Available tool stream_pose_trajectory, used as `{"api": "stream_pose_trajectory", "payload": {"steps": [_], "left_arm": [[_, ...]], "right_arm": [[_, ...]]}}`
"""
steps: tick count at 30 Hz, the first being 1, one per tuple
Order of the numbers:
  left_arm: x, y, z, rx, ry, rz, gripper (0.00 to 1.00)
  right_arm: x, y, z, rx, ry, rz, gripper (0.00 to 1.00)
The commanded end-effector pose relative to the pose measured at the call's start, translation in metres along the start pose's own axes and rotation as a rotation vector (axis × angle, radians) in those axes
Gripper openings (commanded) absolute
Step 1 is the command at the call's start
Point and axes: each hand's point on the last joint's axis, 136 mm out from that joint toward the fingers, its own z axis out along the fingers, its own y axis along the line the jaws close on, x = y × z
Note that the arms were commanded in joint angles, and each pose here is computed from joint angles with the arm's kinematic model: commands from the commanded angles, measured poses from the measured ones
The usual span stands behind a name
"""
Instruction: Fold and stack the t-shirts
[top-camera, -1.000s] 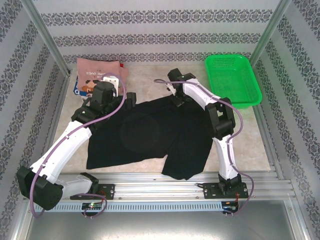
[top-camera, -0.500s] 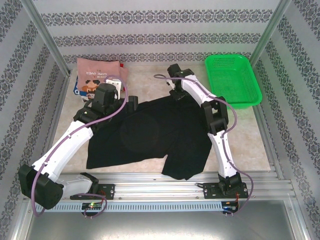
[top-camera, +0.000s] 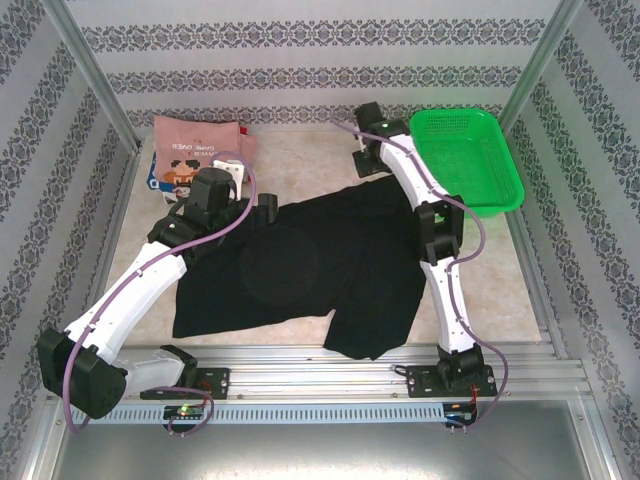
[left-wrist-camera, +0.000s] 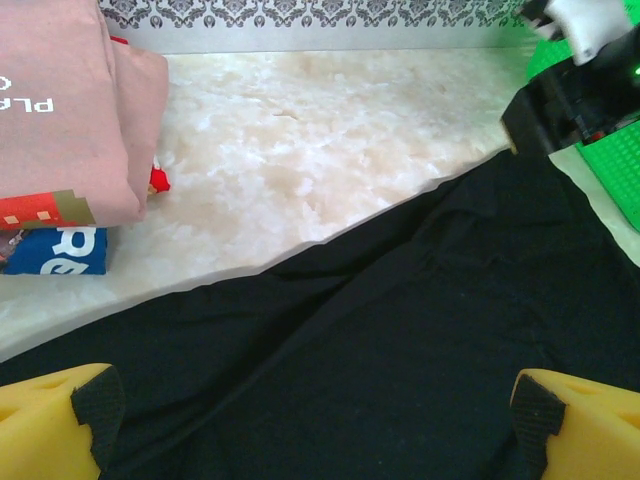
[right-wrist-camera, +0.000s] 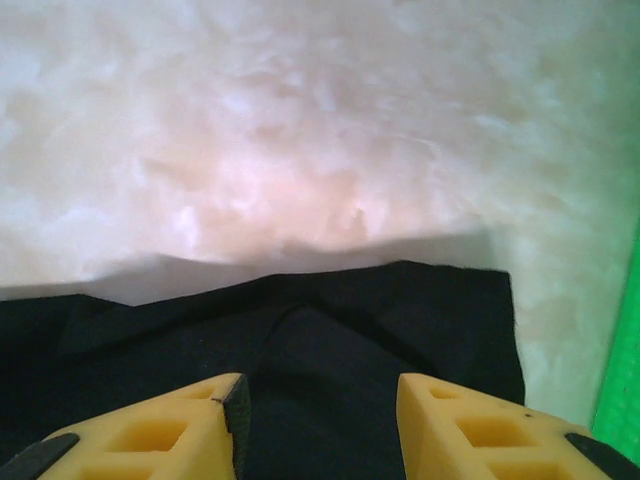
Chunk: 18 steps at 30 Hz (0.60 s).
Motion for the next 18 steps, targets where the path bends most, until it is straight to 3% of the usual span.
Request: {"api": "stream_pose_trajectory", "payload": {"steps": [1,4,10,18], "left_arm": [[-0.003,-0.007,-0.004,0.025,-0.019,-0.004,1.0],[-0.005,-0.008,-0.005,0.028,-0.027,-0.006,1.0],[-0.005,-0.009,-0.004,0.038,-0.03,-0.006,1.0],[-0.011,-0.013,-0.012,0.06,-0.049,0.005,1.0]], "right_arm": [[0.002,0.001,-0.048,-0.142,-0.006,0.218,0.45],[0.02,0.015,-0.051,-0.329,0.069,0.4,0.45],[0.045,0.031,-0.023,-0.516,0.141,0.685,0.44],[0.057,0.049,0.012,-0.532,0.22,0.766,0.43]]}}
